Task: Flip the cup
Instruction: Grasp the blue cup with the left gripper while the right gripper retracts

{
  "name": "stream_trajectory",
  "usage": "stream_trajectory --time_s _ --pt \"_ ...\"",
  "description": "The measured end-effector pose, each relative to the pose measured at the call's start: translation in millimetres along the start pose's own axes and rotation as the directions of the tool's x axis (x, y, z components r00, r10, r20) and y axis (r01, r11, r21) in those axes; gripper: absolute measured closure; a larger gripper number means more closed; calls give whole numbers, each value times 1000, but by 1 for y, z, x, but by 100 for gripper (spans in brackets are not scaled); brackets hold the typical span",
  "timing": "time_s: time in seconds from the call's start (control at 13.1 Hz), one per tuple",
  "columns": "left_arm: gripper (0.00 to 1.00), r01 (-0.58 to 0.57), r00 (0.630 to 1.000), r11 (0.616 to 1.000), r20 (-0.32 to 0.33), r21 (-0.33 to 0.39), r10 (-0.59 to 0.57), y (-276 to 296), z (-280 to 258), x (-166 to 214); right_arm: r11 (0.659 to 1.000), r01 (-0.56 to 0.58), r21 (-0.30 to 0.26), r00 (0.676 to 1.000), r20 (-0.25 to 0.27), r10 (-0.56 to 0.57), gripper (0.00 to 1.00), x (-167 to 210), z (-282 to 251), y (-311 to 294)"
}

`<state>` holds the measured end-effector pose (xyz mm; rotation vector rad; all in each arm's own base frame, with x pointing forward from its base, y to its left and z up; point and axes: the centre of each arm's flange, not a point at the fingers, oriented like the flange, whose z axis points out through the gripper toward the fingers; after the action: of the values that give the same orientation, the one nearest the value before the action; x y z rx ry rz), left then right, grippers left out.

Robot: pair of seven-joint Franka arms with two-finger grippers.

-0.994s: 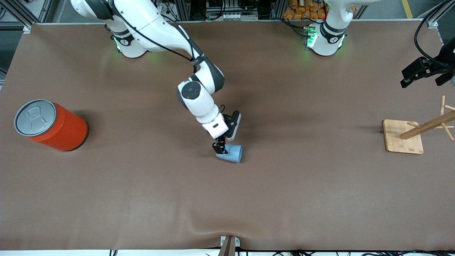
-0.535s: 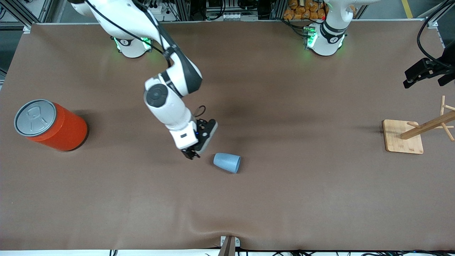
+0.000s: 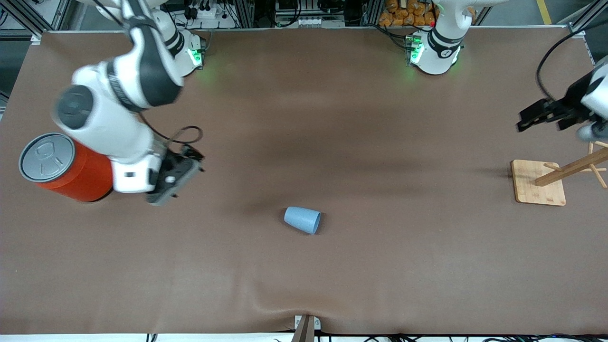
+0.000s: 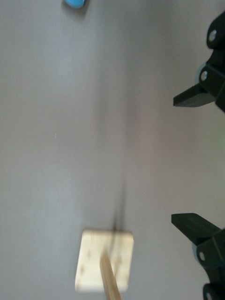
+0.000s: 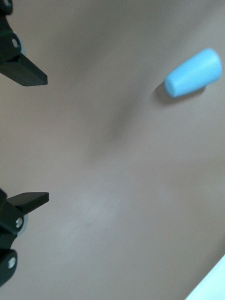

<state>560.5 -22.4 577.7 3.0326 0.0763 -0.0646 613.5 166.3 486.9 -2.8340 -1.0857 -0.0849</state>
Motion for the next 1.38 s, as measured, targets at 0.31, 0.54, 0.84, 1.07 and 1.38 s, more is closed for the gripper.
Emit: stream_trajectory --time_s 0.31,0.54,0.84,1.07,1.38 --pt "0 -35 997 974 64 -225 51 82 97 44 985 -167 32 985 52 165 0 -79 -50 70" --pt "0 -102 987 941 88 -323 137 178 161 59 945 -322 64 944 101 314 0 -156 -76 126" --pt "0 -213 975 893 -28 -396 220 287 236 78 913 -399 89 913 135 386 0 -180 -91 132" --pt "0 -296 952 824 -73 -484 298 298 316 89 888 -455 70 887 127 444 0 -165 -103 121" --pt "0 -301 947 793 -67 -529 314 296 382 91 852 -520 53 849 143 509 0 -138 -103 94"
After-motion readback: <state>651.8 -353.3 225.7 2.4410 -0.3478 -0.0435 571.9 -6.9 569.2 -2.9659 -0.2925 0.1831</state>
